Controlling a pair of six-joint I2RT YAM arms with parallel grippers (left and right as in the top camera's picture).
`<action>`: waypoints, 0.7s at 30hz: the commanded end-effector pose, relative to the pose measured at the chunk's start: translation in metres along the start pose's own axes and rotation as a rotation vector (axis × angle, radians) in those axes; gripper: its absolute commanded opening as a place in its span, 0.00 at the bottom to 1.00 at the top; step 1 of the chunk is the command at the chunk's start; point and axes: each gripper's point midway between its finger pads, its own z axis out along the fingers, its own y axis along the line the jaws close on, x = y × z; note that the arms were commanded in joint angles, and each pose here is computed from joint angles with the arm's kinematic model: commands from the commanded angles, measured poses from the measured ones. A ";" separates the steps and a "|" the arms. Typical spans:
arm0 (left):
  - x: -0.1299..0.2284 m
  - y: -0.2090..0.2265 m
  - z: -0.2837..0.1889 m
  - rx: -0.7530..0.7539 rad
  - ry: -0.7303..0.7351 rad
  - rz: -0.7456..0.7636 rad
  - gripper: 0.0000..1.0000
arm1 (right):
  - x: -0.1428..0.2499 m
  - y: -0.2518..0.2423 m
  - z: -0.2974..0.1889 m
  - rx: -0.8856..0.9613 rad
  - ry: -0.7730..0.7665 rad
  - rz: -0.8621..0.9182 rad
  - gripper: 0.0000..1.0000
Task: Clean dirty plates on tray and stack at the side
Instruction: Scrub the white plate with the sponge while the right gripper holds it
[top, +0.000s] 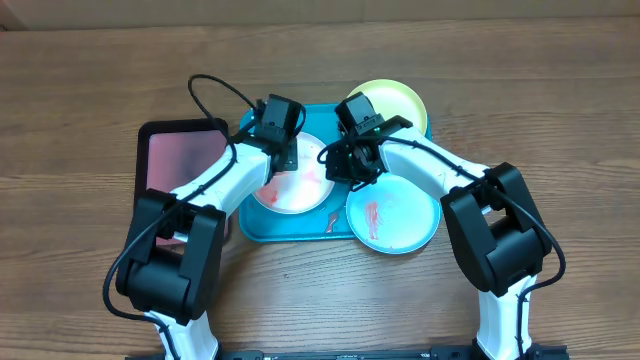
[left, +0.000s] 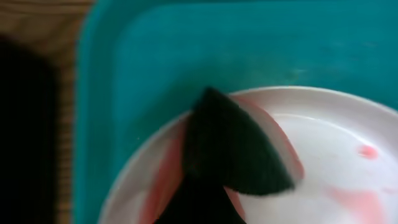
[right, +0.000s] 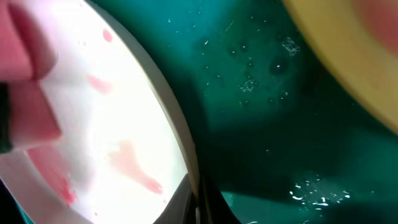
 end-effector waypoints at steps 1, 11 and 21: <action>0.005 0.023 0.003 -0.129 0.019 0.020 0.04 | 0.008 0.002 0.004 -0.012 0.026 -0.024 0.04; 0.108 -0.062 -0.042 0.559 0.450 0.393 0.04 | 0.006 0.003 0.004 -0.019 0.019 -0.025 0.03; 0.068 -0.065 -0.022 0.471 0.293 0.272 0.04 | 0.008 0.007 0.004 -0.041 0.033 -0.025 0.04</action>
